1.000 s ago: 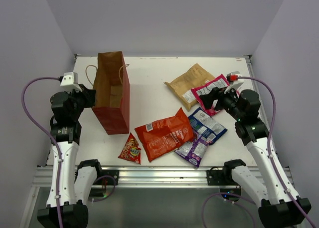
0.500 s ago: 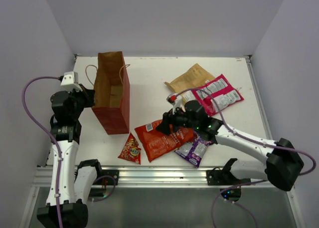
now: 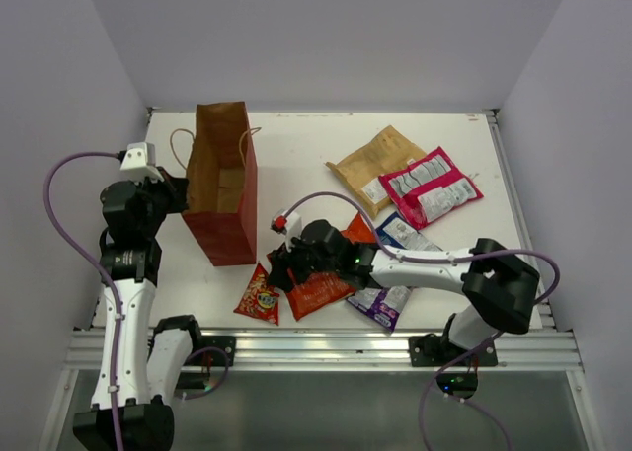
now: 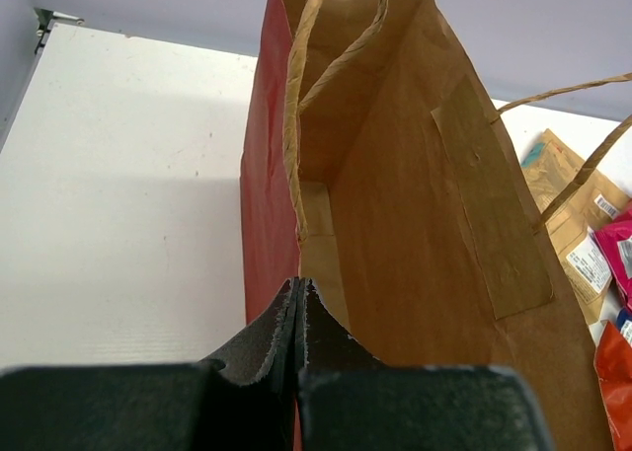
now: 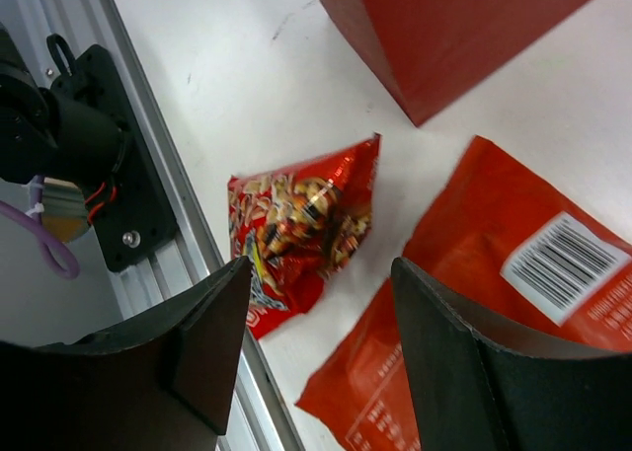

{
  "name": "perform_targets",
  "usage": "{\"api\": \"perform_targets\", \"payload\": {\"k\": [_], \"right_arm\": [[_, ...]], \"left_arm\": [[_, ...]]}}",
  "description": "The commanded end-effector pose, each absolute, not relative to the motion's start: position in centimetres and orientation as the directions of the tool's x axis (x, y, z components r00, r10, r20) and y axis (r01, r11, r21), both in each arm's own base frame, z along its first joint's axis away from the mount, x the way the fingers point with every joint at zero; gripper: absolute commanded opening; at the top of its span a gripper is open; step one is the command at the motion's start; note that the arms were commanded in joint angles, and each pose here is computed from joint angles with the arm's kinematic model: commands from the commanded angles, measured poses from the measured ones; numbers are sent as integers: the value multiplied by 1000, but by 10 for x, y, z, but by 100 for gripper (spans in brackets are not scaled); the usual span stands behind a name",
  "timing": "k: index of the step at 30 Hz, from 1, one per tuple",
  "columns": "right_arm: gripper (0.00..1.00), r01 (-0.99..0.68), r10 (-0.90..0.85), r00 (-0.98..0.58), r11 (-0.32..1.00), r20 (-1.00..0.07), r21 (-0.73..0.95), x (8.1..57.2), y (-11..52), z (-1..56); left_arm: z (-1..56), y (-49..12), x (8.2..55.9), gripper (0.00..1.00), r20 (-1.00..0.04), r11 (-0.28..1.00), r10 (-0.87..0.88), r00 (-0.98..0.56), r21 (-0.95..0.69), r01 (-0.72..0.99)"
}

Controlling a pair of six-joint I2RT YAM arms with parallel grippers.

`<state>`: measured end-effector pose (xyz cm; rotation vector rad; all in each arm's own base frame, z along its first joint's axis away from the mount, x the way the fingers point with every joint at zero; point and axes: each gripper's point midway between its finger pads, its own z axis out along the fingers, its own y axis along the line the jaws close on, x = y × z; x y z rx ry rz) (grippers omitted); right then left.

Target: Place the snacks into the paper bag

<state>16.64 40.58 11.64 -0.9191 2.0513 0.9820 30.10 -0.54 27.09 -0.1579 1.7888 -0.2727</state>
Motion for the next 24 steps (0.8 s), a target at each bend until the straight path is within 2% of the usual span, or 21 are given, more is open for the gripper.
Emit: {"api": "perform_targets", "payload": {"k": [1, 19, 20, 22, 23, 24], "right_arm": [[63, -828, -264, -489, 439, -831, 348, 169, 433, 132], [56, -839, -398, -516, 414, -758, 354, 130, 449, 84], [51, -838, -403, -520, 415, -753, 356, 129, 449, 80], [30, -838, -400, -518, 415, -756, 354, 130, 449, 80], [19, -838, -398, -516, 419, -759, 350, 130, 448, 81], [0, -834, -389, -512, 437, -766, 336, 134, 445, 84]], "left_arm": [[291, -8, 300, 0, -958, 971, -217, -187, -232, 64], [285, -6, 300, 0, -958, 974, -209, -198, -223, 51], [285, -6, 300, 0, -958, 973, -210, -197, -223, 51], [286, -6, 300, 0, -959, 974, -206, -195, -220, 49], [285, -5, 300, 0, -958, 974, -207, -198, -220, 47], [285, -5, 300, 0, -959, 974, -207, -196, -220, 47]]}}
